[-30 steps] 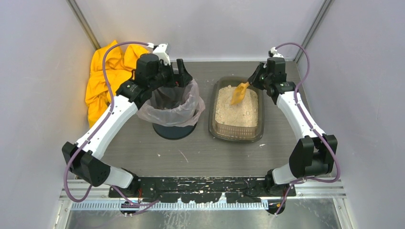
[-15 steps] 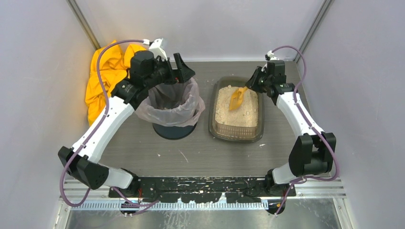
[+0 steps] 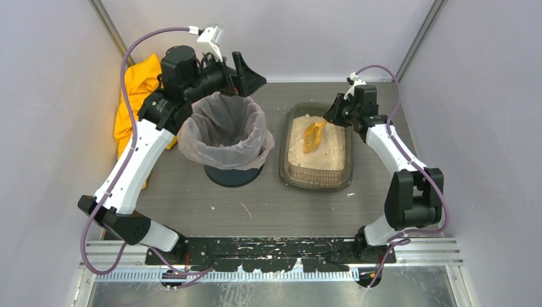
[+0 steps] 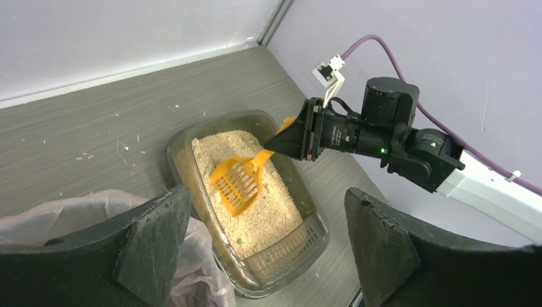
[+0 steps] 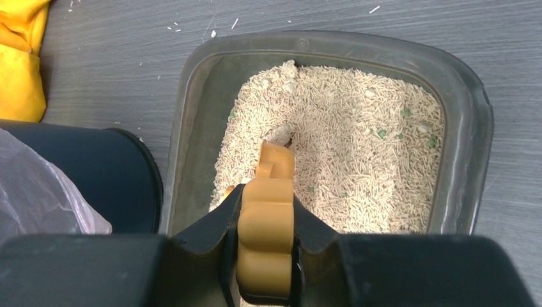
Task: Clean the litter box
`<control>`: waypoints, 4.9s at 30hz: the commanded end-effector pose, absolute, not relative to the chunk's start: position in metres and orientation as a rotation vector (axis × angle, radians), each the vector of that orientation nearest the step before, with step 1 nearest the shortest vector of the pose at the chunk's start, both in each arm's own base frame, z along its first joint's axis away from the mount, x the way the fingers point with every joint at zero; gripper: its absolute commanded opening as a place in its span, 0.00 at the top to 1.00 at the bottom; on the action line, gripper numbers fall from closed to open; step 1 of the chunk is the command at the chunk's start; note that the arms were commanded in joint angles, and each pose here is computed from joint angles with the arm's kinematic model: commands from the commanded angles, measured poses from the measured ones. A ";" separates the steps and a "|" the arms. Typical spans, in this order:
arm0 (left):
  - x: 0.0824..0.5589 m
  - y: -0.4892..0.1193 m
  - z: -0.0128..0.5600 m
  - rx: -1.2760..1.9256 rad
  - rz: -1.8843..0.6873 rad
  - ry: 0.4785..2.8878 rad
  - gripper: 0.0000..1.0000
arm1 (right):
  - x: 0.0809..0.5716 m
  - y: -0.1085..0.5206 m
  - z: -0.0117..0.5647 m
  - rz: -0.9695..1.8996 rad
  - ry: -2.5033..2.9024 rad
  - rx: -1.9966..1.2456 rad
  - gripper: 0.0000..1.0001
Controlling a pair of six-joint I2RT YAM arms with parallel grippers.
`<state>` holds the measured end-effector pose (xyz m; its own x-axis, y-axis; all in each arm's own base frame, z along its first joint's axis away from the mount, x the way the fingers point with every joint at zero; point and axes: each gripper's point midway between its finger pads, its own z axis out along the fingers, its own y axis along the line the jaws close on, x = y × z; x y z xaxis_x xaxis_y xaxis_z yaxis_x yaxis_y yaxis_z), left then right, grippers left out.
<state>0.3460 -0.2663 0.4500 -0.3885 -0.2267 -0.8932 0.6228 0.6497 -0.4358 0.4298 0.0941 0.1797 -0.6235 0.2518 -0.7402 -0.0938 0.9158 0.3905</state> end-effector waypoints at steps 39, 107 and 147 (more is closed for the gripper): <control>0.337 -0.268 0.422 0.392 -0.965 1.762 0.18 | 0.429 0.065 0.175 1.159 1.900 0.507 0.99; 0.347 -0.266 0.429 0.381 -0.926 1.749 0.23 | 0.414 0.023 0.263 1.550 1.449 0.459 0.99; 0.377 -0.065 0.332 -0.461 -0.562 1.947 0.25 | 0.430 0.279 0.381 1.468 1.934 -0.178 0.99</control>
<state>0.3763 -0.0716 0.3239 -0.4725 -0.4698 -0.7457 -0.0600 0.8612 -0.5047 0.4367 0.2685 0.3614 -0.8187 0.3539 -0.4521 -0.3835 0.2489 0.8894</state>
